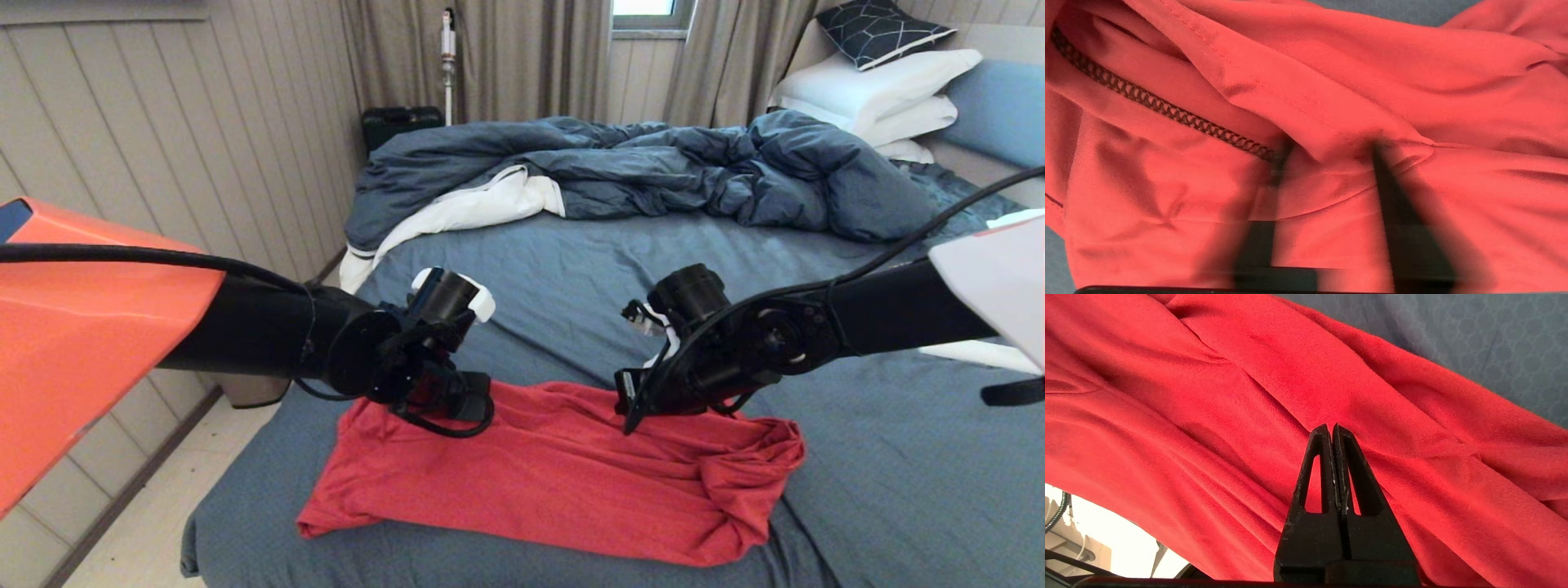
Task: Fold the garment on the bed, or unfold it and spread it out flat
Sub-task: Unford the red T-shirt
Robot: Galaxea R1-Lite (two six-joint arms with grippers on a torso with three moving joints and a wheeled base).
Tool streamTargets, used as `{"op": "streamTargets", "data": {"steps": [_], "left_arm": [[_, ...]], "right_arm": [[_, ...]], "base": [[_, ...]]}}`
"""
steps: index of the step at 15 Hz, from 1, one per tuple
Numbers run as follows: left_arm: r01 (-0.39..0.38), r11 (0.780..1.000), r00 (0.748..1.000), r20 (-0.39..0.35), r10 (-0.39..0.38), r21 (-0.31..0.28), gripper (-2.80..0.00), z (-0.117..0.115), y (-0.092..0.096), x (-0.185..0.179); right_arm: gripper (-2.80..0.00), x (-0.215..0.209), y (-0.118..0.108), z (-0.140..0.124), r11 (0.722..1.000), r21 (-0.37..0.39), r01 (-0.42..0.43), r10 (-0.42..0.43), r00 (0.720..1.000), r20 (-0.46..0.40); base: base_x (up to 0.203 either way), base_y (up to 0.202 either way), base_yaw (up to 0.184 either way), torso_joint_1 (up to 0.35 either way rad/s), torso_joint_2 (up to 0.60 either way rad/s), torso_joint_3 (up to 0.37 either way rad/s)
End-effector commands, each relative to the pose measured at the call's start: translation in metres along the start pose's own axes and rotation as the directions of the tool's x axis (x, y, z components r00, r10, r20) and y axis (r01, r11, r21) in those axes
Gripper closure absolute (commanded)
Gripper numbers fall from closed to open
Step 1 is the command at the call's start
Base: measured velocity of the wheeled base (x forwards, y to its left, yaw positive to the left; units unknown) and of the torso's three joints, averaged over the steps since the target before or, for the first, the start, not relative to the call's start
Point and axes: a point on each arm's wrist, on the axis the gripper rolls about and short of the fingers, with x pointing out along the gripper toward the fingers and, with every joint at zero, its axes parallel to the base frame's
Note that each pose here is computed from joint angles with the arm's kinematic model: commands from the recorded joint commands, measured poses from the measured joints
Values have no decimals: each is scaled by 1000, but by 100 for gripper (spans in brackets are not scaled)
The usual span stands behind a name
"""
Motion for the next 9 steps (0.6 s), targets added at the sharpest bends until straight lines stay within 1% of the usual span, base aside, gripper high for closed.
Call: {"op": "streamTargets", "data": {"steps": [1,6,8,9], "left_arm": [[-1,1000,1000,2,1,-5,0,0,0,-1],[-5,1000,1000,8,5,-16,0,1,1,-9],[-10,1000,1000,3,10,-27,0,1,3,-19],[-10,999,1000,-1,10,-34,0,0,6,-32]], "right_arm": [[0,1,-1,-2,1000,2,1,-1,1000,-10],[0,-3,-1,-5,1000,5,3,-3,1000,-10],[0,-7,-1,-5,1000,4,1,-1,1000,-5],[0,-10,0,-6,1000,4,1,-1,1000,-3]], "base": [[0,0,0,0,0,0],[0,0,0,0,0,0],[0,0,0,0,0,0],[0,0,0,0,0,0]]}}
